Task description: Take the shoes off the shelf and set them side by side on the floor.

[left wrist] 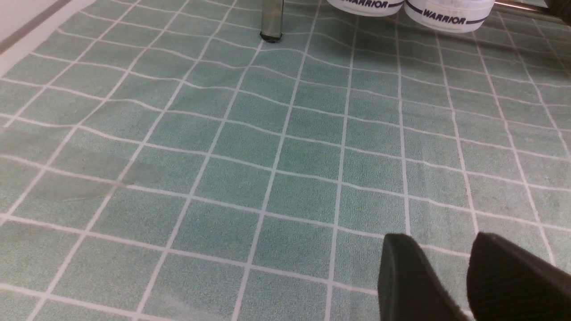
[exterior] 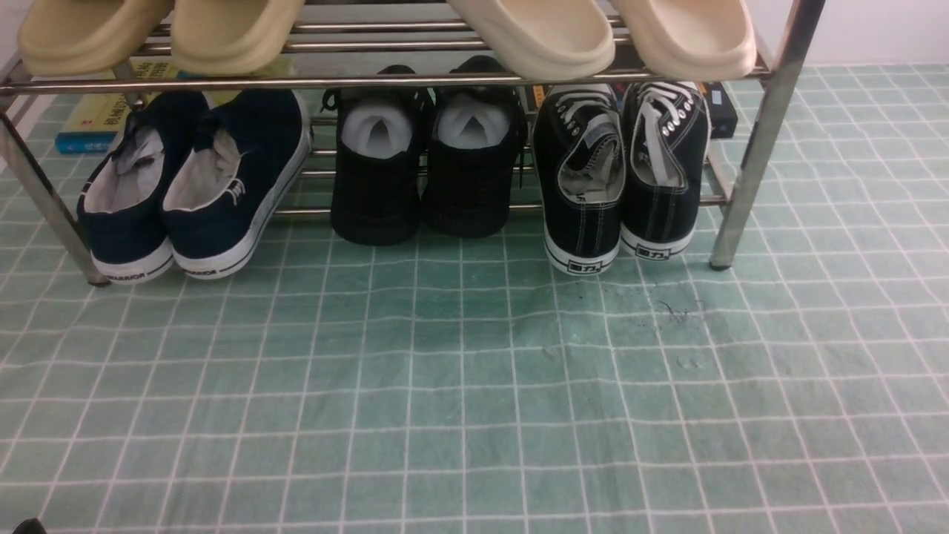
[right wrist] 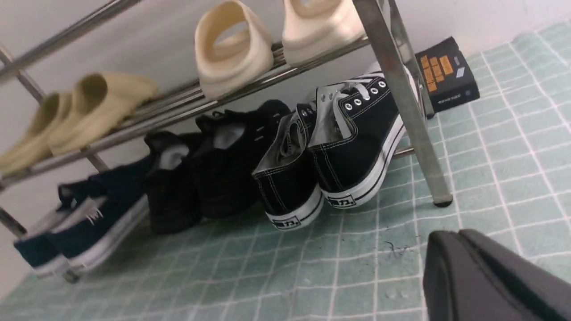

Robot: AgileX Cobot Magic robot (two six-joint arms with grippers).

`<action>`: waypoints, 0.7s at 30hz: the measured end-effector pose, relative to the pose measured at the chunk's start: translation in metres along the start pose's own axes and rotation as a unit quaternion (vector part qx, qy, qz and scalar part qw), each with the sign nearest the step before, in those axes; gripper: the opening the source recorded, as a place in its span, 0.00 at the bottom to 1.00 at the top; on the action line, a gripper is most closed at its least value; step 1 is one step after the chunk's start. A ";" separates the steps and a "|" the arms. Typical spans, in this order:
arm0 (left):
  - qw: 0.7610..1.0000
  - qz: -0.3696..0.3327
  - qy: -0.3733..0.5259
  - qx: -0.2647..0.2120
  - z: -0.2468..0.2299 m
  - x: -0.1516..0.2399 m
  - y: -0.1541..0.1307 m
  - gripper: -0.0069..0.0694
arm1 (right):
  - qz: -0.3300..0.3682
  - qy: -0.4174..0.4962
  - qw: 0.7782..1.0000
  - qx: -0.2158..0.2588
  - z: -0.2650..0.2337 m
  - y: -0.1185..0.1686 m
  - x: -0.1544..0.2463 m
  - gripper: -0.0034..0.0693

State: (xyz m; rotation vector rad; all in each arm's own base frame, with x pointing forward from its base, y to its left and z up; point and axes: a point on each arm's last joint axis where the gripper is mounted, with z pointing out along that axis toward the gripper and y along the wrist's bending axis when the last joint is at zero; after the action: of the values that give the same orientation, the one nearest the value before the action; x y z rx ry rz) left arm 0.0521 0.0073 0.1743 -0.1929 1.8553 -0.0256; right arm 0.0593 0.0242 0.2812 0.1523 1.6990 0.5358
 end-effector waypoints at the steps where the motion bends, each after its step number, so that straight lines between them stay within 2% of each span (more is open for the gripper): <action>1: 1.000 0.000 0.000 0.000 0.000 0.000 0.000 0.40 | -0.015 0.028 0.999 0.004 0.005 0.003 -0.006 0.03; 2: 1.000 0.000 0.000 0.000 0.000 0.000 0.000 0.40 | -0.017 0.040 0.999 0.003 0.007 0.003 -0.006 0.03; 4: 1.000 0.000 0.000 0.000 0.000 0.000 0.000 0.40 | -0.035 0.148 0.988 0.018 0.027 0.005 -0.013 0.04; 7: 1.000 0.000 0.000 0.000 0.000 0.000 0.000 0.40 | -0.026 0.290 0.956 0.018 0.051 0.002 -0.011 0.05; 8: 1.000 0.000 0.000 0.000 0.000 0.000 0.000 0.40 | -0.020 0.343 0.939 0.019 0.063 0.000 -0.010 0.05; 11: 1.000 0.000 0.000 0.000 0.000 0.000 0.000 0.40 | -0.024 0.416 0.909 0.008 0.087 -0.005 -0.009 0.05; 12: 1.000 0.000 0.000 0.000 0.000 0.000 0.000 0.40 | -0.024 0.454 0.891 -0.011 0.105 -0.007 -0.008 0.05; 13: 1.000 0.000 0.000 0.000 0.000 0.000 0.000 0.40 | -0.022 0.460 0.887 -0.015 0.107 -0.006 -0.008 0.05; 14: 1.000 0.000 0.000 0.000 0.000 0.000 0.000 0.40 | -0.010 0.495 0.867 -0.050 0.126 -0.002 -0.007 0.05; 16: 1.000 0.000 0.000 0.000 0.000 0.000 0.000 0.40 | -0.001 0.523 0.848 -0.091 0.143 0.006 -0.007 0.05; 19: 1.000 0.000 0.000 0.000 0.000 0.000 0.000 0.40 | -0.011 0.557 0.818 -0.145 0.168 0.026 -0.005 0.05; 21: 1.000 0.000 0.000 0.000 0.000 0.000 0.000 0.40 | -0.047 0.582 0.793 -0.175 0.193 0.053 -0.003 0.05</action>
State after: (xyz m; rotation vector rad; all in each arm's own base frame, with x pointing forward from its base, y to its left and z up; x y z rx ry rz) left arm 0.0521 0.0073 0.1743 -0.1929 1.8553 -0.0256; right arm 0.2352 0.1203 0.2864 -0.6799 2.7204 0.9648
